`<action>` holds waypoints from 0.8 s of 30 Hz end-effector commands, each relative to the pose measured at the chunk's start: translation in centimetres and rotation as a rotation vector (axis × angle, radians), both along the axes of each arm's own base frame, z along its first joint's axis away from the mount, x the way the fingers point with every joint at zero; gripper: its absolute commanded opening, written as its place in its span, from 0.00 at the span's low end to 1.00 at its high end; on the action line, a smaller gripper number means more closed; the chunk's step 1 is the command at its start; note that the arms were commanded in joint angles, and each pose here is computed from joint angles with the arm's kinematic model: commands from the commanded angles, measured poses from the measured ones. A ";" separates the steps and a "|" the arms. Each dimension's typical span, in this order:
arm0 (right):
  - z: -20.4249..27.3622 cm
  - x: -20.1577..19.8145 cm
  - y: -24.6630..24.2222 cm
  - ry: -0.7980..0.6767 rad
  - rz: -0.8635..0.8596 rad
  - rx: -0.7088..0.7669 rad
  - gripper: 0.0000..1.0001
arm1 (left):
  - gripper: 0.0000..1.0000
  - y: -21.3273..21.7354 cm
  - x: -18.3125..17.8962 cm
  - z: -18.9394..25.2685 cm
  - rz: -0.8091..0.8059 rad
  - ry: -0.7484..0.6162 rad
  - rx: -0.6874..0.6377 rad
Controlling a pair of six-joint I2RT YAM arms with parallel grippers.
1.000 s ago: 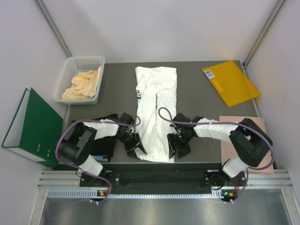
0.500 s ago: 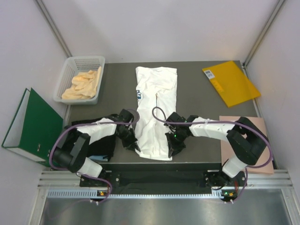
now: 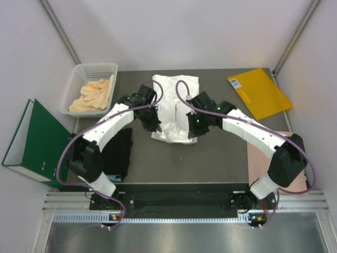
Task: Fold and stack the t-shirts
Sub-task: Fold the folded rectangular tshirt in 1/3 of the way
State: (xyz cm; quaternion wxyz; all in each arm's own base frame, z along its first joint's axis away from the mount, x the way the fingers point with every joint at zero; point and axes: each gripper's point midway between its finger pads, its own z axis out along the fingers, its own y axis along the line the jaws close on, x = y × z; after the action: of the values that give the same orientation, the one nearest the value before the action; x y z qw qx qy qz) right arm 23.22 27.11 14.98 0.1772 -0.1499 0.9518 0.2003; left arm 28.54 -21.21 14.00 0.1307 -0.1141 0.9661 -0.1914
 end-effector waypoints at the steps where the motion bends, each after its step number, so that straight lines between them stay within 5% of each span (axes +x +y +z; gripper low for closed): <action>1: -0.1 5.4 -2.6 -0.060 -0.049 -0.069 0.00 | 0.00 -0.1 3.1 0.4 -0.003 -0.002 0.028; 14: -1.6 18.9 -0.9 -0.169 -0.022 0.079 0.02 | 0.01 -0.3 12.9 -3.8 0.074 0.103 -0.053; 16: -2.3 20.5 -1.3 -0.162 -0.039 0.057 0.03 | 0.44 0.1 14.0 -4.0 0.101 0.120 -0.067; 17: -2.5 22.0 -1.2 -0.171 -0.051 0.049 0.04 | 0.78 0.3 14.1 -5.0 0.115 0.152 -0.061; 18: -2.6 23.0 -1.7 -0.193 -0.082 0.023 0.09 | 0.99 0.4 14.8 -4.5 0.124 0.140 -0.072; 19: -2.5 23.9 -2.3 -0.213 -0.111 0.006 0.14 | 0.99 0.6 15.4 -4.4 0.129 0.128 -0.080; 20: -1.5 24.5 -2.8 -0.254 -0.138 -0.010 0.29 | 0.99 0.5 15.8 -3.7 0.122 0.102 -0.092; 21: -0.3 25.8 -3.3 -0.337 -0.178 -0.033 0.56 | 0.99 0.6 16.1 -3.2 0.109 0.074 -0.098; 24: 4.0 25.8 -4.2 -0.505 -0.205 -0.035 0.94 | 0.99 0.7 16.8 -1.1 0.076 -0.029 -0.120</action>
State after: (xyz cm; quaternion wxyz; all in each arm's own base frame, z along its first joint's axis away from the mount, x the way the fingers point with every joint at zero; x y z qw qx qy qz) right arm 45.84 24.60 9.74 0.2674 -0.1137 0.9444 0.1540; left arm 43.65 -19.98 7.39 0.0681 -0.1946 0.9581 -0.1986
